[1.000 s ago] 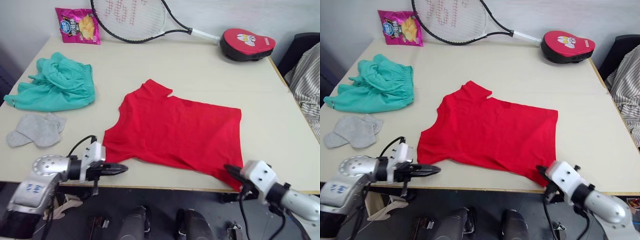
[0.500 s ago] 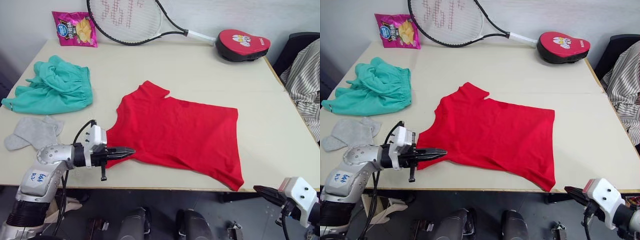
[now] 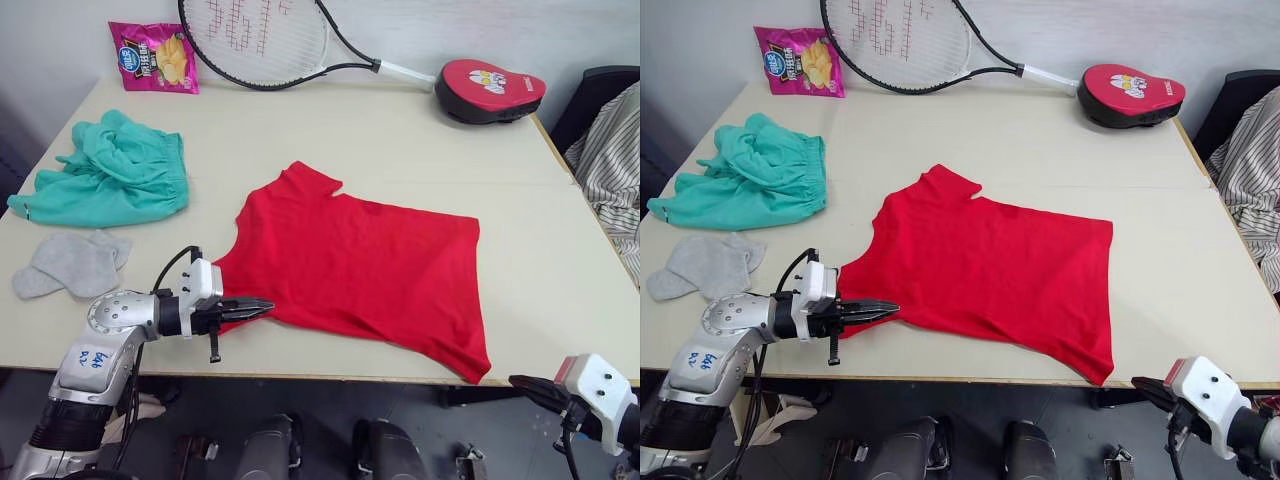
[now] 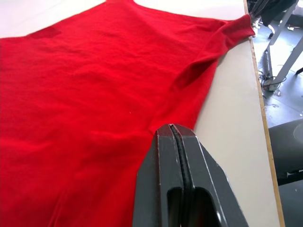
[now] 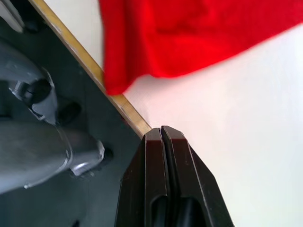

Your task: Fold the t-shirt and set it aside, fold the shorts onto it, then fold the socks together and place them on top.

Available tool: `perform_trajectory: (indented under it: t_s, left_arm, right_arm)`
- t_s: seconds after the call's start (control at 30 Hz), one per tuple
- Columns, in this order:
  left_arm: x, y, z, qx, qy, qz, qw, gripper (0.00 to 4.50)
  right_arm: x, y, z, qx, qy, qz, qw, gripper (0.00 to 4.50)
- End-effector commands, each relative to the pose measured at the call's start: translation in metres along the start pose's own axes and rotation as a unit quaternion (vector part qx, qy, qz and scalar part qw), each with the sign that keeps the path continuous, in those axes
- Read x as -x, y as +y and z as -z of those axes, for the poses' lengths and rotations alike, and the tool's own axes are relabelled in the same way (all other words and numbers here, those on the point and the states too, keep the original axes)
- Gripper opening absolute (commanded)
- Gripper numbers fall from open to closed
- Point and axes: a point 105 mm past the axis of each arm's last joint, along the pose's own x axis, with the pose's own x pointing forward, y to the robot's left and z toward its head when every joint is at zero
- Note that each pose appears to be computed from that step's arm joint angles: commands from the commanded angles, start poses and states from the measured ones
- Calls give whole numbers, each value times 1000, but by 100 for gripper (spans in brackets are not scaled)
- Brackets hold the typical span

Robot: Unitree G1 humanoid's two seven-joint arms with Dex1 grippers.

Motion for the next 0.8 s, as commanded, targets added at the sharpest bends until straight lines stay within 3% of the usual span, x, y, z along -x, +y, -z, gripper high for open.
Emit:
perform_trajectory:
  t_s: [0.03, 0.33, 0.5, 0.8]
  left_arm:
    - [-1, 4, -3, -16, -1, -10, 1000, 0]
    - [1, 9, 1, -19, 9, -29, 999, 0]
    - [4, 9, 6, -17, 16, -36, 999, 0]
    - [7, 7, 13, -12, 26, -35, 999, 0]
  right_arm:
    - [-9, 3, -3, -1, -17, -27, 999, 3]
    - [-29, 7, -8, -4, -43, -81, 996, 3]
    - [-37, 9, -24, -1, -83, -87, 993, 3]
    - [-21, 7, -44, -82, -119, -100, 984, 3]
